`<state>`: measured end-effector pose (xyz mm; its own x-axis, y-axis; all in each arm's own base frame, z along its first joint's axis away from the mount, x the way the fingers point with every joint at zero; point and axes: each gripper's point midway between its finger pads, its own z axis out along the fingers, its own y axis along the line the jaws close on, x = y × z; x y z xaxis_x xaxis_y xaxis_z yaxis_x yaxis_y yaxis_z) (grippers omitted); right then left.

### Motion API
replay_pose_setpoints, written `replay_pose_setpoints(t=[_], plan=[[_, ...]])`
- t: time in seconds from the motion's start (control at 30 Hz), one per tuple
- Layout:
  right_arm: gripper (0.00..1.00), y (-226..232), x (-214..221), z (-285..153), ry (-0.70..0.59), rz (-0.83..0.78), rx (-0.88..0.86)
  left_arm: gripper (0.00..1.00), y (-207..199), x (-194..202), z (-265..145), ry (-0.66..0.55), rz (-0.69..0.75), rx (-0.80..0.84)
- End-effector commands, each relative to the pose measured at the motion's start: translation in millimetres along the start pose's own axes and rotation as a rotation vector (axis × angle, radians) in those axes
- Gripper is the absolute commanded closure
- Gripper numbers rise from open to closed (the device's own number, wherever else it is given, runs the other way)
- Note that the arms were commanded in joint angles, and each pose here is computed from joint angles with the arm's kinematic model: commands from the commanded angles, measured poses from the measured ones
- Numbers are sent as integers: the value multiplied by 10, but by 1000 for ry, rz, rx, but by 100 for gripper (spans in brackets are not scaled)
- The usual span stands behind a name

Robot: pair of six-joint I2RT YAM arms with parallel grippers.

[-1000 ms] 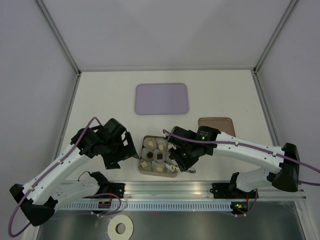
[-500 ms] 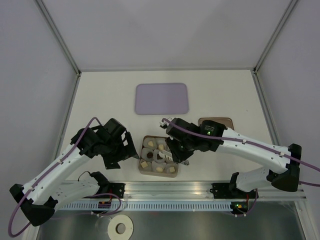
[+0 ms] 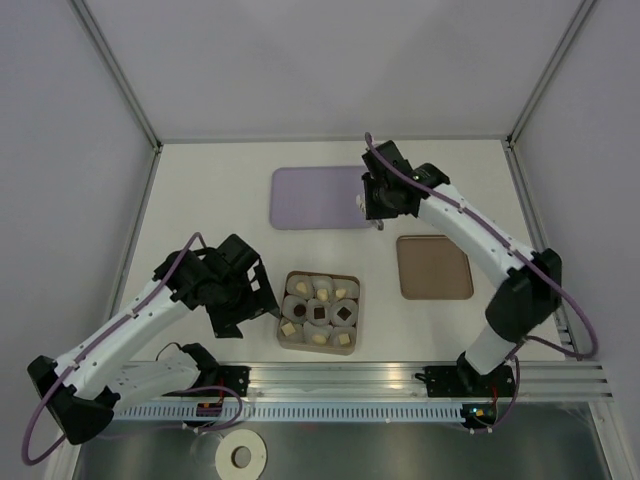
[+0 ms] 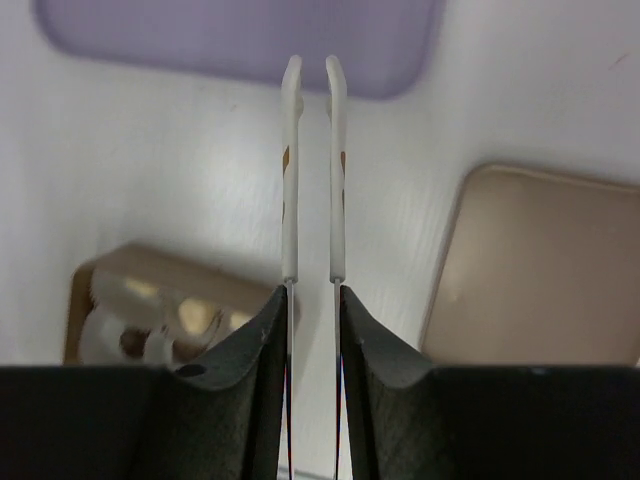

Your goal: Pack the chocolate

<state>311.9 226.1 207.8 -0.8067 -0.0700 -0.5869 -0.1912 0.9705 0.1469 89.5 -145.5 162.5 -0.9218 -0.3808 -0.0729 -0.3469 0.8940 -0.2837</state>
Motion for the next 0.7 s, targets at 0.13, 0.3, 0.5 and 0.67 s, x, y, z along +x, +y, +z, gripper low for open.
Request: replay_pose_setpoints(t=[0.13, 0.3, 0.5, 0.67], plan=[[70, -1139, -856, 1453, -43, 112, 286, 0, -85, 59, 171, 72, -48, -37], [64, -1600, -1078, 1919, -54, 126, 355, 0, -149, 8, 226, 64, -49, -38], [54, -1806, -866, 2113, 27, 101, 345, 0, -151, 15, 257, 74, -58, -51], [12, -1797, -812, 1955, -4, 71, 320, 0, -159, 32, 251, 85, -57, -48]])
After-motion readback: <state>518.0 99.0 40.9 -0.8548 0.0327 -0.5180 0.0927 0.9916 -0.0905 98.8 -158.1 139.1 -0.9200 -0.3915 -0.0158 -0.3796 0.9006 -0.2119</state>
